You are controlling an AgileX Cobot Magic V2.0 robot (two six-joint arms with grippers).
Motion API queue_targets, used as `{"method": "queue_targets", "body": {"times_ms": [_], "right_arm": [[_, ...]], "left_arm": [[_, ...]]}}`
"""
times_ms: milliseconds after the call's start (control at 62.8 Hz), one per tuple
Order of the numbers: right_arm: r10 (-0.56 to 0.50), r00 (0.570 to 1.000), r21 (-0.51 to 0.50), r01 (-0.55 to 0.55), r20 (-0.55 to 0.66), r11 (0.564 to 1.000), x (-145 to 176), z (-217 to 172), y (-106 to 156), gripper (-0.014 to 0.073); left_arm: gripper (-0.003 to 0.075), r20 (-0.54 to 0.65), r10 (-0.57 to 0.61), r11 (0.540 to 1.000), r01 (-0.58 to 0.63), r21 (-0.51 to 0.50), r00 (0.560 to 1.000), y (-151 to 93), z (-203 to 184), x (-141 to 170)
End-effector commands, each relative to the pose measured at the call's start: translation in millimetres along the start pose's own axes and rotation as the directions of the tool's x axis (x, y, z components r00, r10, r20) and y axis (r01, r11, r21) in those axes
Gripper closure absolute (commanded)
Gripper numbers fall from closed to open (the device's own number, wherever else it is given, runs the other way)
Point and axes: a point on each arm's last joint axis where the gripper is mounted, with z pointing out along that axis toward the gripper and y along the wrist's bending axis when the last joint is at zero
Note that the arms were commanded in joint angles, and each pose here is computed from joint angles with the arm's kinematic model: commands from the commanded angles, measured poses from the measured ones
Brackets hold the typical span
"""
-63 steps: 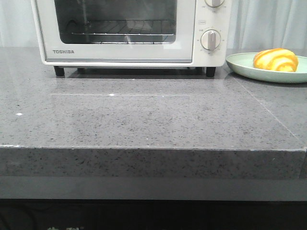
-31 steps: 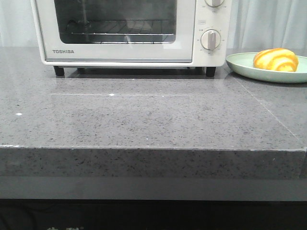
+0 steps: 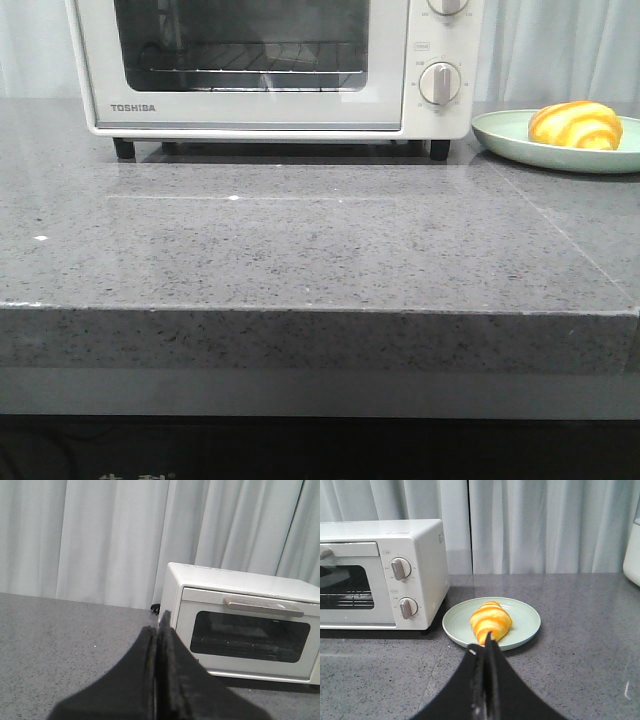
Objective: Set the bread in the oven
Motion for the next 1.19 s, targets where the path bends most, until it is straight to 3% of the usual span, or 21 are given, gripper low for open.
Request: {"method": "queue_targets", "body": {"times_ms": [0, 143, 334, 493, 716, 812, 907, 923, 987, 1066, 1178], "right_arm": [[-0.009, 1.0, 0.006, 0.009, 0.004, 1.0, -29.9, 7.1, 2.4, 0.0712], [-0.006, 0.987, 0.016, 0.009, -0.16, 1.0, -42.6, 30.5, 3.4, 0.0712], [-0.001, 0.955, 0.028, 0.01, -0.297, 1.0, -34.1, 61.2, 2.0, 0.0712], [0.006, 0.93, 0.032, 0.006, -0.368, 0.999, -26.6, 75.8, 1.3, 0.0712], [-0.037, 0.925, 0.043, 0.057, -0.377, 0.997, -25.7, 77.6, -1.4, 0.0692], [-0.058, 0.924, 0.048, 0.082, -0.378, 0.995, -25.8, 77.5, -2.7, 0.0538], [-0.062, 0.924, 0.049, 0.087, -0.377, 0.995, -25.9, 77.5, -2.9, 0.0302], [-0.062, 0.924, 0.049, 0.087, -0.377, 0.995, -25.9, 77.5, -2.9, 0.023], [-0.062, 0.924, 0.049, 0.087, -0.378, 0.995, -25.8, 77.5, -2.9, 0.0102], [-0.062, 0.924, 0.049, 0.087, -0.378, 0.995, -25.8, 77.5, -2.9, 0.0023], [-0.06, 0.924, 0.048, 0.084, -0.378, 0.995, -25.8, 77.5, -2.8, 0.0022]], "left_arm": [[0.0739, -0.015, 0.04, 0.999, -0.04, -0.007, 0.999, -3.3, 13.6, -28.0], [0.0739, -0.13, 0.057, 0.998, -0.06, -0.019, 0.99, -4.6, 36.9, -38.4], [0.0739, -0.234, 0.054, 0.998, -0.061, -0.026, 0.971, -3.3, 59.4, -25.2], [0.0739, -0.282, 0.037, 0.999, -0.047, -0.027, 0.959, -3.2, 70.0, -18.0], [0.0739, -0.287, 0.037, 0.999, -0.047, -0.027, 0.957, -3.1, 71.5, -17.2], [0.0739, -0.287, 0.039, 0.998, -0.049, -0.026, 0.957, -3.1, 71.5, -17.2], [0.0739, -0.29, 0.039, 0.998, -0.049, -0.027, 0.956, -3.1, 72.1, -16.9], [0.0739, -0.29, 0.039, 0.998, -0.049, -0.027, 0.956, -3.1, 72.1, -16.9], [0.0739, -0.296, 0.051, 0.998, -0.061, -0.023, 0.954, -3.0, 73.6, -16.0], [0.0739, -0.296, 0.043, 0.999, -0.049, -0.015, 0.954, -4.2, 78.3, -14.9], [0.0739, -0.263, 0.052, 0.998, -0.038, 0.059, 0.963, -13.6, 88.5, -17.8]]}}
